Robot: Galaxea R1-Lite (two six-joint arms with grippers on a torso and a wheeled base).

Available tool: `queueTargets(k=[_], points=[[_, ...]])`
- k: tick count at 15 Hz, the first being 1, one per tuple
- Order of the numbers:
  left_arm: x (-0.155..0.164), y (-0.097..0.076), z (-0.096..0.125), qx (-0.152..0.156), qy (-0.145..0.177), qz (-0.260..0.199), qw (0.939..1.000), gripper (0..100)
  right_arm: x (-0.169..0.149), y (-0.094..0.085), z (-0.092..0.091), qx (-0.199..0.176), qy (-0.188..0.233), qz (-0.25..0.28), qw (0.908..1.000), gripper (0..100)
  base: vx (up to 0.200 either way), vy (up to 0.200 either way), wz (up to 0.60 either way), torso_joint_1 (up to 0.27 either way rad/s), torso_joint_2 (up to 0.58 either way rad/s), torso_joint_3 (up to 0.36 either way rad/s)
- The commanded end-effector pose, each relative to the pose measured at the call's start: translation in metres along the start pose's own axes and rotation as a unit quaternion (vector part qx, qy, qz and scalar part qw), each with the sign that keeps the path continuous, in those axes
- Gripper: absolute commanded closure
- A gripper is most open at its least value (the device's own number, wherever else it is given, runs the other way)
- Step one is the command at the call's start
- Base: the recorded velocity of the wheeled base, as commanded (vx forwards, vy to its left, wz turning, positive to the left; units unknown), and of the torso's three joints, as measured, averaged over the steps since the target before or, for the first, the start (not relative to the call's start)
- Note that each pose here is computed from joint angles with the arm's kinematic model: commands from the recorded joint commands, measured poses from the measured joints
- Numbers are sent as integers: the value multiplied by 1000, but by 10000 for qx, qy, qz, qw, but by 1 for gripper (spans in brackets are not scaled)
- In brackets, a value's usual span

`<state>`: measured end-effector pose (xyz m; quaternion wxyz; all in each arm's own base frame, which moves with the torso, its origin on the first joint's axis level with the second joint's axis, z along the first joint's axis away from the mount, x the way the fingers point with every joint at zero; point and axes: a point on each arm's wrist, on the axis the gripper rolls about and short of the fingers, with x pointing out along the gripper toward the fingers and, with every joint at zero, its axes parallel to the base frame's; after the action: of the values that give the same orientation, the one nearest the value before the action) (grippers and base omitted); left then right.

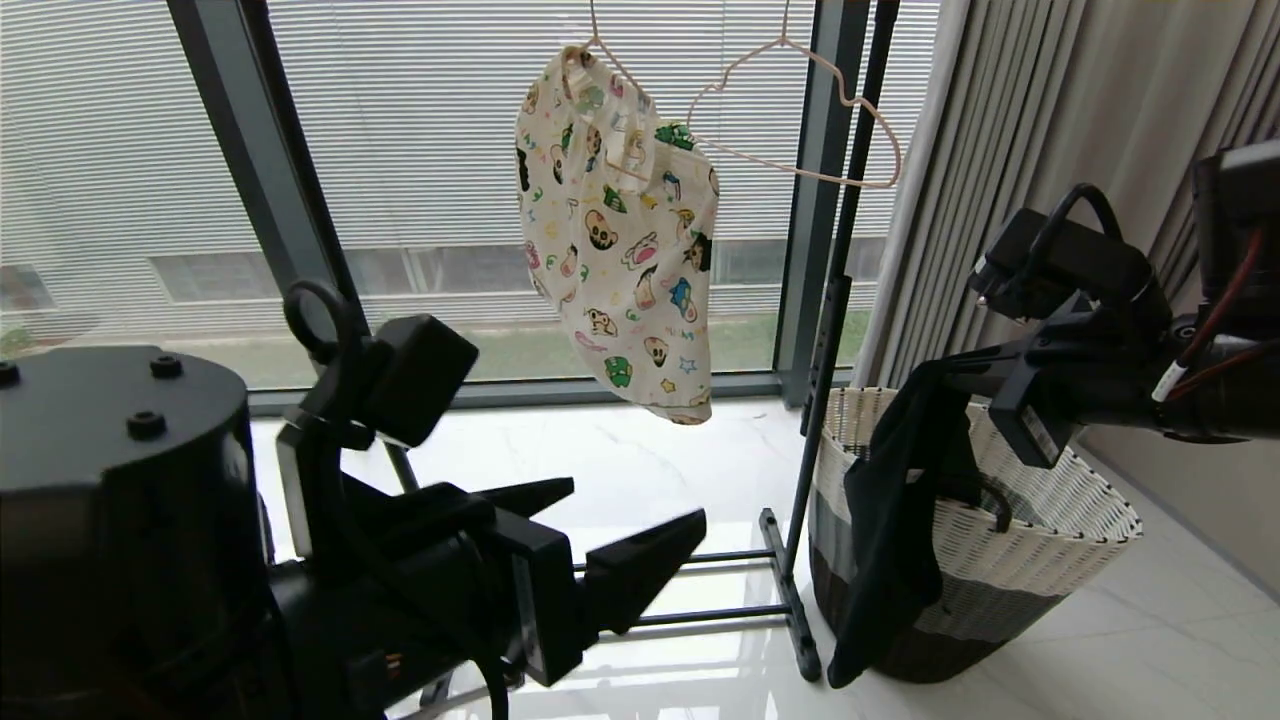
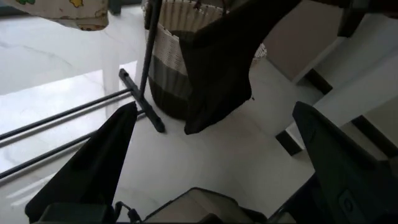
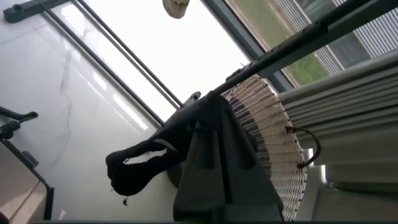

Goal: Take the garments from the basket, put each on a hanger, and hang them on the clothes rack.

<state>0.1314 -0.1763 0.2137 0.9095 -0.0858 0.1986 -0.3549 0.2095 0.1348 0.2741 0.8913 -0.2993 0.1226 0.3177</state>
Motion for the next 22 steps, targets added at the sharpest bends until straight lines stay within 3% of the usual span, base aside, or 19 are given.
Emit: queueTargets(k=[1, 4, 7, 10, 15, 19, 22], points=[[27, -30, -38, 277, 812, -310, 9958, 0, -7, 3, 7, -57, -163, 44, 9998, 100, 0, 0, 0, 0, 0, 0], [59, -60, -58, 532, 1194, -437, 9905, 0, -16, 15, 14, -176, -286, 272, 9991, 100, 0, 0, 0, 0, 0, 0], [102, -74, -61, 534, 1217, -302, 9907, 0, -24, 22, 16, -245, -361, 338, 9985, 100, 0, 0, 0, 0, 0, 0], [148, -69, -70, 580, 1138, 345, 9912, 0, -25, 25, 17, -276, -371, 369, 9983, 100, 0, 0, 0, 0, 0, 0], [186, -45, -66, 459, 918, 1053, 9891, 0, -26, 33, 16, -332, -370, 520, 9974, 100, 0, 0, 0, 0, 0, 0], [188, -54, -74, 539, 947, 1030, 9887, 0, -26, 41, 17, -398, -404, 685, 9960, 100, 0, 0, 0, 0, 0, 0], [200, -48, -75, 522, 863, 1283, 9866, 0, -28, 45, 19, -439, -473, 759, 9950, 100, 0, 0, 0, 0, 0, 0]])
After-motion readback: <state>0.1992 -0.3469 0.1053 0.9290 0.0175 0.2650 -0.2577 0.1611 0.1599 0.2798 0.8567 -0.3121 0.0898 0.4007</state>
